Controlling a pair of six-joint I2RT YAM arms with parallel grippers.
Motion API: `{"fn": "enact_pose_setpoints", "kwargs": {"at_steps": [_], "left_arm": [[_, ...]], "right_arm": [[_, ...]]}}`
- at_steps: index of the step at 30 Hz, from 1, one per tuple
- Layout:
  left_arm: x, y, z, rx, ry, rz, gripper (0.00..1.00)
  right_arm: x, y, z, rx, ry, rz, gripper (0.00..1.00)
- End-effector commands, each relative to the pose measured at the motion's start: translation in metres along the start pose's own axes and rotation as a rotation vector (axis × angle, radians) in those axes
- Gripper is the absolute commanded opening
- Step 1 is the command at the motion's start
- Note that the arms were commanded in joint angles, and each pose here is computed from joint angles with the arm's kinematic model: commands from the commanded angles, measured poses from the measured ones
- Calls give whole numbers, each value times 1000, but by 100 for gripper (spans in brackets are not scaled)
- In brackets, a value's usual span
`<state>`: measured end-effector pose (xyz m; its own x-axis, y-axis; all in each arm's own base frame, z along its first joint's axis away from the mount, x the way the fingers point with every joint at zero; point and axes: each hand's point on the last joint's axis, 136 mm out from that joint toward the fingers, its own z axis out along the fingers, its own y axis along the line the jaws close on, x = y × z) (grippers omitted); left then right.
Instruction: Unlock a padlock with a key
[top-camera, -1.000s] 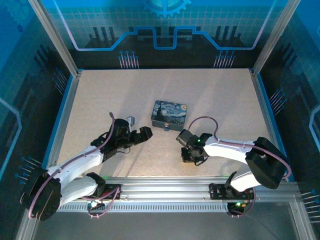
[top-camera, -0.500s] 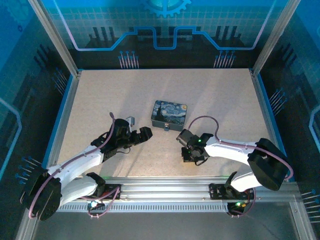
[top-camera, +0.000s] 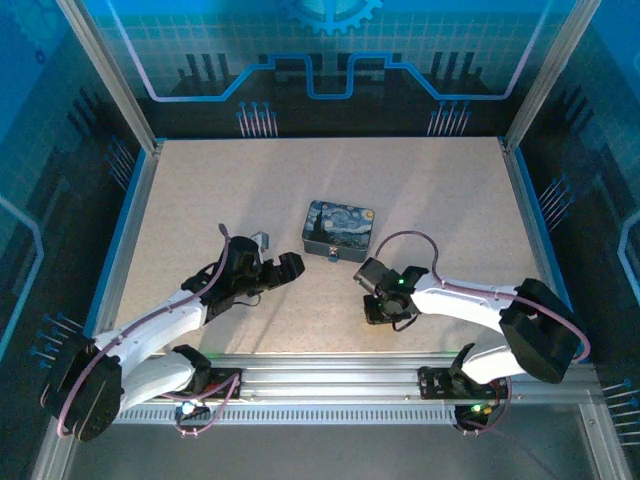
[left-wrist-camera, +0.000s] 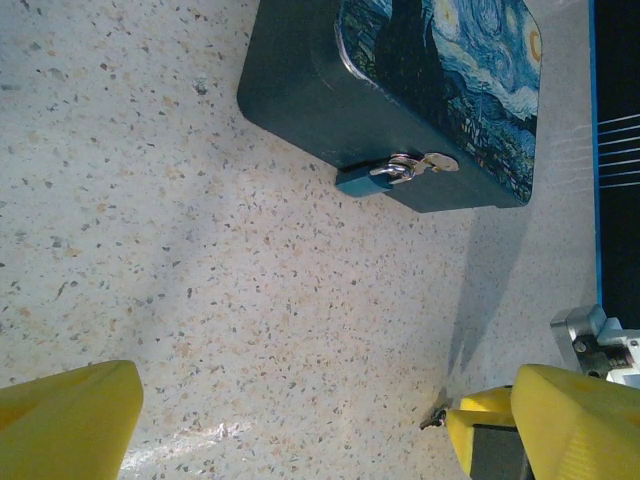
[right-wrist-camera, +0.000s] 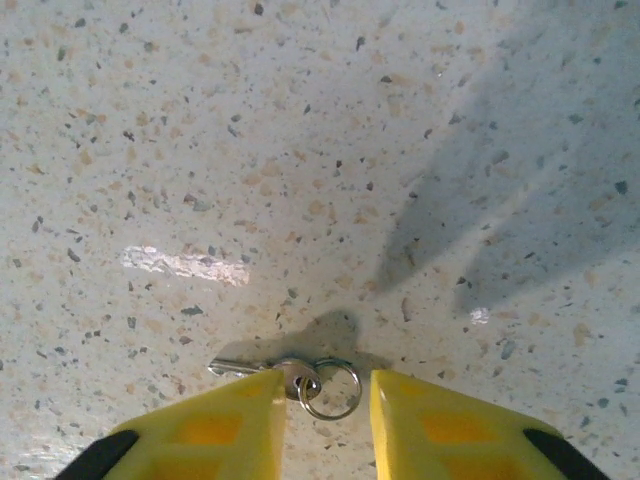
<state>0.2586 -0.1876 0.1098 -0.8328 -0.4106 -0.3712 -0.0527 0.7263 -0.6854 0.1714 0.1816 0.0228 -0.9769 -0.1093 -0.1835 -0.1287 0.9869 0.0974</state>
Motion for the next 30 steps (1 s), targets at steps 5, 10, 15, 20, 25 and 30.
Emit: {"fn": "enact_pose_setpoints", "kwargs": {"at_steps": [5,10,15,20,25,30], "left_arm": [[-6,-8,-6,1,-21,23,97],[-5,-7,-7,-2,-22,24,97],[-5,-6,-8,-4,-23,22,97],[-6,-5,-8,-6,-27,18,97],[-5,-4,-9,-11,-29,19,97],[-6,-3,-9,-14,-31,18,98]], "right_arm": [[2,3,-16,-67,67,-175,34],[-1,5,-17,-118,93,-231,33],[-3,5,-13,-114,122,-277,31],[-4,5,-4,-93,158,-309,30],[-4,6,2,-84,184,-320,29],[5,6,7,-95,219,-315,29]]}}
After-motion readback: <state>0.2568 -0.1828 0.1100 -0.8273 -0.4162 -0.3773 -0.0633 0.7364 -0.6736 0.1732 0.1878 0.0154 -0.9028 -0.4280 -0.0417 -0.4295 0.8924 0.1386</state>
